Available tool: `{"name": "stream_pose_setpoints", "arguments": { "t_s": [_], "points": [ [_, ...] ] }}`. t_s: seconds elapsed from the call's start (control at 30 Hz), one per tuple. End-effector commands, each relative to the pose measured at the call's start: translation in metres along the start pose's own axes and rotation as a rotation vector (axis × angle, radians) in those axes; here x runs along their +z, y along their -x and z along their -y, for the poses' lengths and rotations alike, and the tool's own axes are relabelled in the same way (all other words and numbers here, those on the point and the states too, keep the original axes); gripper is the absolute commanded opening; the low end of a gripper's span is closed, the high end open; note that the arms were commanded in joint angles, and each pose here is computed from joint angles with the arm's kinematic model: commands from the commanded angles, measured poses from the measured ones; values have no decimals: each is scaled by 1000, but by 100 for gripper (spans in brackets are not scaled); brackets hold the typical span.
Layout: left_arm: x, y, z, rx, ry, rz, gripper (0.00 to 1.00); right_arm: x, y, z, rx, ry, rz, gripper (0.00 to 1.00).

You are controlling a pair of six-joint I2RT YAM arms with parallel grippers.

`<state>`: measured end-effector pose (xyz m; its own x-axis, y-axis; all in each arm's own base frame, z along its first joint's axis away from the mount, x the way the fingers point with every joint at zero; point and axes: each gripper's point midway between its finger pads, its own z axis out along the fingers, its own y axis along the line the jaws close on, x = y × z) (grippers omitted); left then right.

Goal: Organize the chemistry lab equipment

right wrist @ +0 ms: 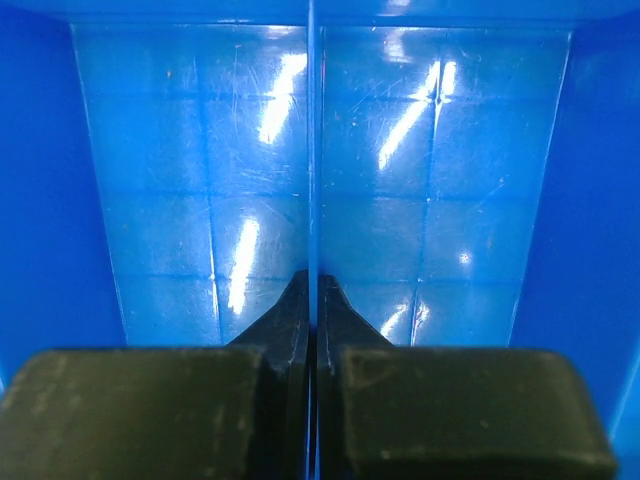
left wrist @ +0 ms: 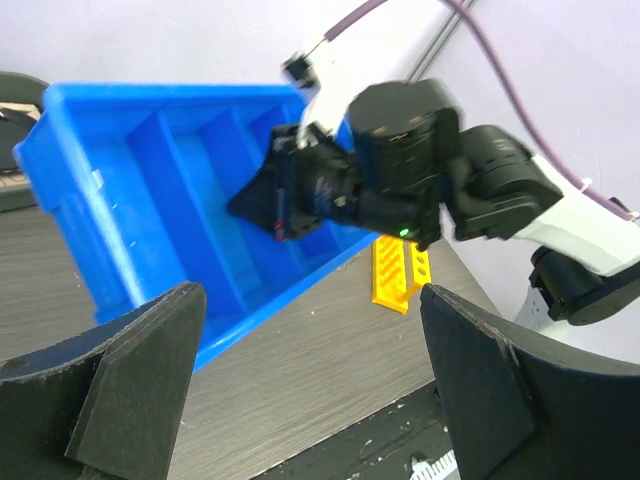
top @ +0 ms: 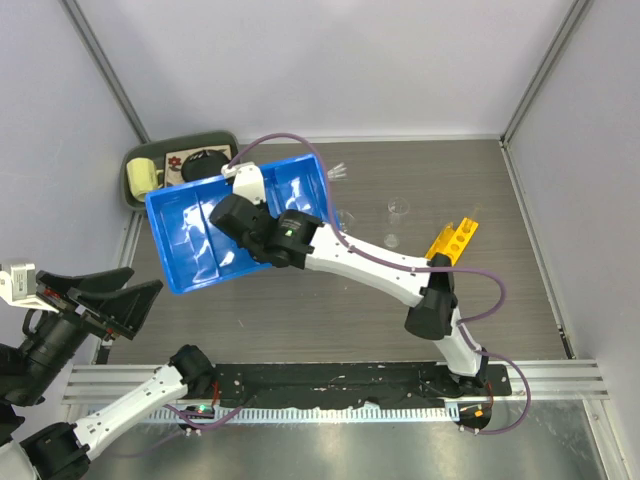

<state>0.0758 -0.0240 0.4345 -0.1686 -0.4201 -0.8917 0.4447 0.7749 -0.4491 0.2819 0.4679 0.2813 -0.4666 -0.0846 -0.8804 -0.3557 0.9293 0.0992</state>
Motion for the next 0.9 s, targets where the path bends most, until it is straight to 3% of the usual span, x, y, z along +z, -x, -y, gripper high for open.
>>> {"name": "stream_pose_setpoints", "arguments": {
  "t_s": [0.0, 0.33, 0.87],
  "points": [
    [-2, -3, 2, 17, -20, -12, 93, 12, 10, -30, 215, 52, 33, 1],
    [-4, -11, 7, 18, -60, -36, 93, 71, -63, -68, 295, 79, -102, 1],
    [13, -36, 4, 57, -50, -105, 93, 134, -150, -80, 326, 62, -251, 1]
  ]
}}
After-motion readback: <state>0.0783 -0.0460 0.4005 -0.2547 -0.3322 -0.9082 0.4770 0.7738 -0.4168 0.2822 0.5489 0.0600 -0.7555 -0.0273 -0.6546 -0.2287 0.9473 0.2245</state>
